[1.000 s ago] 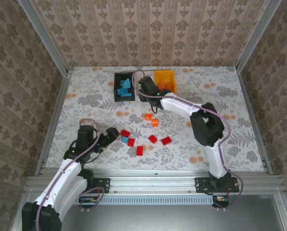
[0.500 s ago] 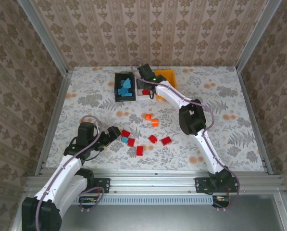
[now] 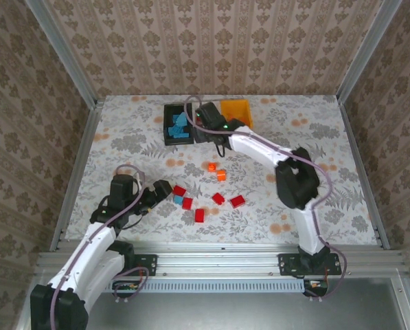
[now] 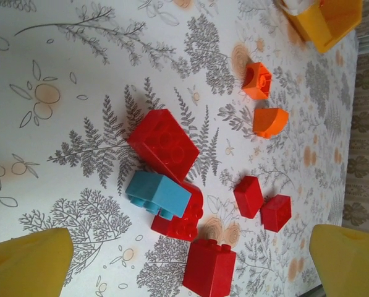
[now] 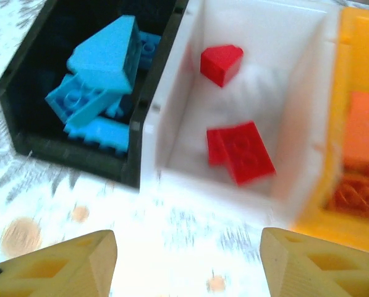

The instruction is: Sort the legos into containers by color

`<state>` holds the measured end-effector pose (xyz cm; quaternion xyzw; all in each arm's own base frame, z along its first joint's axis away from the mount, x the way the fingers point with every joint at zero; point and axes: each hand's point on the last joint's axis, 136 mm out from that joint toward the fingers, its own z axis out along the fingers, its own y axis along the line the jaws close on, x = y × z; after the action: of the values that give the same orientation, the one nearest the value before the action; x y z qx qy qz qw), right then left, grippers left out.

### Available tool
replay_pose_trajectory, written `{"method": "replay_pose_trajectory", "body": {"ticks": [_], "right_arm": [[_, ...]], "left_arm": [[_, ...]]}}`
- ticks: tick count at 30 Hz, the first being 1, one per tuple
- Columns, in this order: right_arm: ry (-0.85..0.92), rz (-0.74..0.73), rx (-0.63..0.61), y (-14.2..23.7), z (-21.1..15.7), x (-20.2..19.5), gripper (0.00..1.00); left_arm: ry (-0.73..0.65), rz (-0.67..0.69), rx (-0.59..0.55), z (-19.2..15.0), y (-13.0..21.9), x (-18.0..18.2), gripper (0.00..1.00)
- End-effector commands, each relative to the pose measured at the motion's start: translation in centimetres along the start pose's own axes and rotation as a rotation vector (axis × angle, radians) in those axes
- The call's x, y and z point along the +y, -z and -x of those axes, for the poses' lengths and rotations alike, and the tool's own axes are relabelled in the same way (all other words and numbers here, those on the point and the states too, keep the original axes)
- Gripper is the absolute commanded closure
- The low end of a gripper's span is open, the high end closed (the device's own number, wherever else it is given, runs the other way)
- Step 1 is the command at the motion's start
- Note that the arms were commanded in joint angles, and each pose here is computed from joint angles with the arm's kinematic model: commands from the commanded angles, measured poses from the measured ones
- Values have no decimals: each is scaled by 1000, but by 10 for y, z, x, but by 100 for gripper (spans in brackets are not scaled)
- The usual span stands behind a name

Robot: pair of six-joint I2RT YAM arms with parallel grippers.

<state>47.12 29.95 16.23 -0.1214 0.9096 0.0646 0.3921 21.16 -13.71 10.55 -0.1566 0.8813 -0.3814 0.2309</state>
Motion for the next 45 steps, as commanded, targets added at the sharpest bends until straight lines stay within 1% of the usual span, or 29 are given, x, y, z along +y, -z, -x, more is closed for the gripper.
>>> {"method": "replay_pose_trajectory", "body": {"ticks": [1, 3, 6, 9, 12, 14, 16, 20, 23, 26, 27, 29, 32, 33, 37, 41, 45], "right_arm": [[-39, -10, -39, 45, -20, -8, 34], [-33, -7, 29, 58, -65, -12, 29], [-47, 36, 130, 78, -127, -16, 21], [-35, 61, 259, 91, -185, -17, 16], [20, 44, 349, 99, -226, -17, 15], [26, 22, 384, 100, -242, -23, 14], [25, 36, 399, 97, -252, -22, 12], [53, 7, 416, 87, -258, -25, 13], [71, -33, 424, 80, -260, -29, 18], [73, -41, 425, 76, -264, -31, 26], [78, -47, 430, 75, -265, -32, 30], [77, -58, 427, 76, -265, -34, 41], [71, -60, 396, 80, -257, -36, 55], [66, -57, 380, 82, -252, -36, 58], [61, -79, 314, 93, -230, -40, 60], [46, -88, 198, 104, -182, -43, 61], [54, -85, 130, 92, -129, -39, 62]], "left_arm": [[-4, -30, -5, -5, 2, 1, 0], [4, -46, -2, -10, 0, 3, 0], [6, -72, 16, -21, -5, 6, 0], [-15, -87, 42, -31, -9, 5, 0], [-54, -78, 57, -39, -11, 3, 0], [-64, -63, 59, -41, -11, 5, 0], [-64, -57, 57, -42, -10, 7, 0], [-58, -56, 31, -41, -5, 7, 0], [-59, -48, 19, -40, -2, 9, 0], [-49, -40, 18, -41, -2, 12, 0], [-48, -38, 18, -42, -3, 13, 0], [-40, -31, 13, -41, -3, 15, 0], [-41, -27, 10, -40, -3, 15, 0], [-42, -25, 6, -39, -3, 15, 0], [-53, -11, 0, -36, 0, 15, 0], [-63, 36, -31, -24, 6, 19, 0], [-45, 16, -64, 0, 11, 10, 0]]}}
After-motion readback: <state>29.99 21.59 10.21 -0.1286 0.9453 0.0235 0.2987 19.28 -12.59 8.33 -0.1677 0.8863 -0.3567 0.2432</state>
